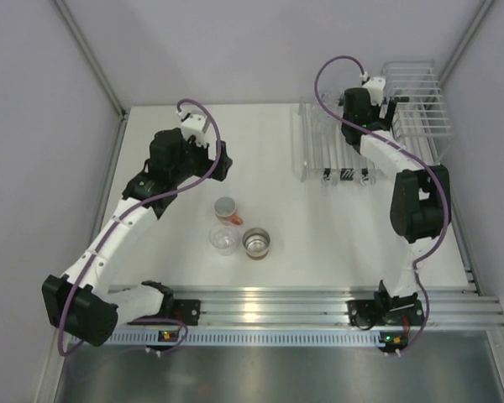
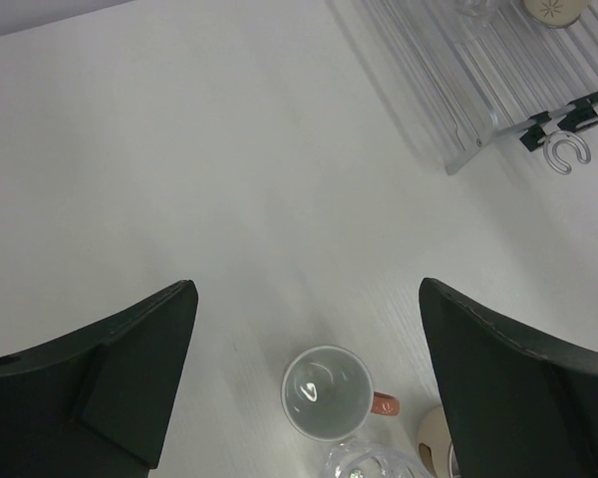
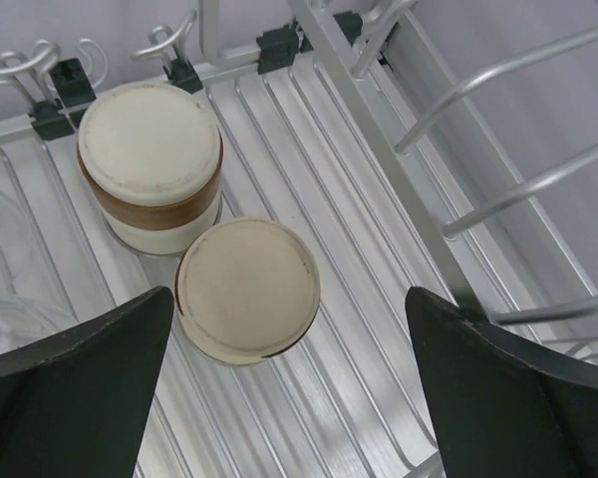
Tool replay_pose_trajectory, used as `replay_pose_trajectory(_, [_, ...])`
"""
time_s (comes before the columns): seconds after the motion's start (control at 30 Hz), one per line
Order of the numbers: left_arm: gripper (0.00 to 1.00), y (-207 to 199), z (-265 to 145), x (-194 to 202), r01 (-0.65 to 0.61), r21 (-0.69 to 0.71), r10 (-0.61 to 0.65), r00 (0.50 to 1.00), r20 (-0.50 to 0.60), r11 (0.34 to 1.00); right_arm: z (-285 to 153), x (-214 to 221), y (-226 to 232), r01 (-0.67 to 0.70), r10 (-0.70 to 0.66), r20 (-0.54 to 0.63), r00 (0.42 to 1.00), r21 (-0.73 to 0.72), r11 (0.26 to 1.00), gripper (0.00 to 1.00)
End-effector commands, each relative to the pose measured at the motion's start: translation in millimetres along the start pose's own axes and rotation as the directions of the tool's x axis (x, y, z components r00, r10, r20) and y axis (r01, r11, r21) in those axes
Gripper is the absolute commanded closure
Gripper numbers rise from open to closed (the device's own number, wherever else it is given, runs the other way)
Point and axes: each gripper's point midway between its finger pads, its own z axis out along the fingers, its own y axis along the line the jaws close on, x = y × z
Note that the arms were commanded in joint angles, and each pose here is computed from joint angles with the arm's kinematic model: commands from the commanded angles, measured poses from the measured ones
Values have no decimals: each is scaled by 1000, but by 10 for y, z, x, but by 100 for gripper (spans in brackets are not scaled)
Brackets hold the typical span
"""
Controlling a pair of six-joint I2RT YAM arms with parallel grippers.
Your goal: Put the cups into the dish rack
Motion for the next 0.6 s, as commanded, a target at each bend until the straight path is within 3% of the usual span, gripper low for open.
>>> replay_pose_trajectory(0.0, [2,19,-74,-192,-8,-12,9,997,80,1000,-311,-460,-28,-85,92,108,990,-67,994,1])
replay_pose_trajectory(0.3, [2,86,-150,-131,-19,-62,23,998,66,998,-1014,-611,175,-111,164,114,980,-371,922,1])
replay_pose_trajectory(0.57, [2,-143,-323,197,-63,23,63,998,0,998,-1775,-472,219,-111,207,87,975,-615,781,1])
